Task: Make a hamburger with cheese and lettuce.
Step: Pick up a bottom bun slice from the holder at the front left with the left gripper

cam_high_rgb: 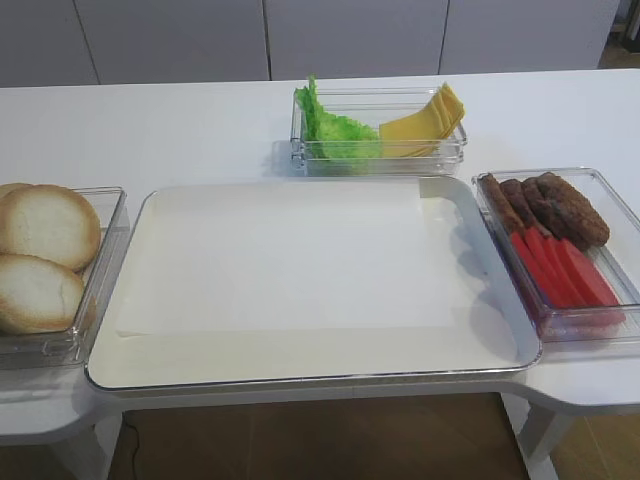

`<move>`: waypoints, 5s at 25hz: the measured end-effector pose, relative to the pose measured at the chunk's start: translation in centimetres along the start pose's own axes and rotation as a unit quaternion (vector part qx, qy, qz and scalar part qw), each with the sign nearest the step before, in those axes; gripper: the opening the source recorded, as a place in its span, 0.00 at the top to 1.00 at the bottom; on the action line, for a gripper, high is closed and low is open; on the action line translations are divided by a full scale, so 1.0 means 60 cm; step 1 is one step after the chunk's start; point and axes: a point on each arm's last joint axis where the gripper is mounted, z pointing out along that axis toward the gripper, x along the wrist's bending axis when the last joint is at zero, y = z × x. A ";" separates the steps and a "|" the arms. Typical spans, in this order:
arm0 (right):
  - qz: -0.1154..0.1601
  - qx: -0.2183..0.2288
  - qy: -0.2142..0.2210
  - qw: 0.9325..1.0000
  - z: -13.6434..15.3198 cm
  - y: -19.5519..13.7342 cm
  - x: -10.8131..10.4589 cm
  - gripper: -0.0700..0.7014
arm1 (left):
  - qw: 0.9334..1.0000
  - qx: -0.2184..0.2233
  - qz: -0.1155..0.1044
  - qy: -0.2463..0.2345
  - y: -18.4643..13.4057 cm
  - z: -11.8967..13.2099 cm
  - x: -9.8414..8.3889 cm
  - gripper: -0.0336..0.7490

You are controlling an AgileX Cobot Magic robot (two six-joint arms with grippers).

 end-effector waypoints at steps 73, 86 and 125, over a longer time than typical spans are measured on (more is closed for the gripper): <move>0.000 0.000 0.000 1.000 0.000 0.000 0.000 0.73 | 0.981 0.091 0.168 -0.019 0.012 0.127 0.013 0.81; 0.000 0.000 0.000 1.000 0.000 0.000 0.000 0.73 | 0.979 0.093 0.180 -0.021 0.012 0.126 0.012 0.78; 0.000 0.000 0.000 1.000 0.000 0.000 0.000 0.73 | 0.977 0.101 0.187 -0.026 0.012 0.138 0.014 0.84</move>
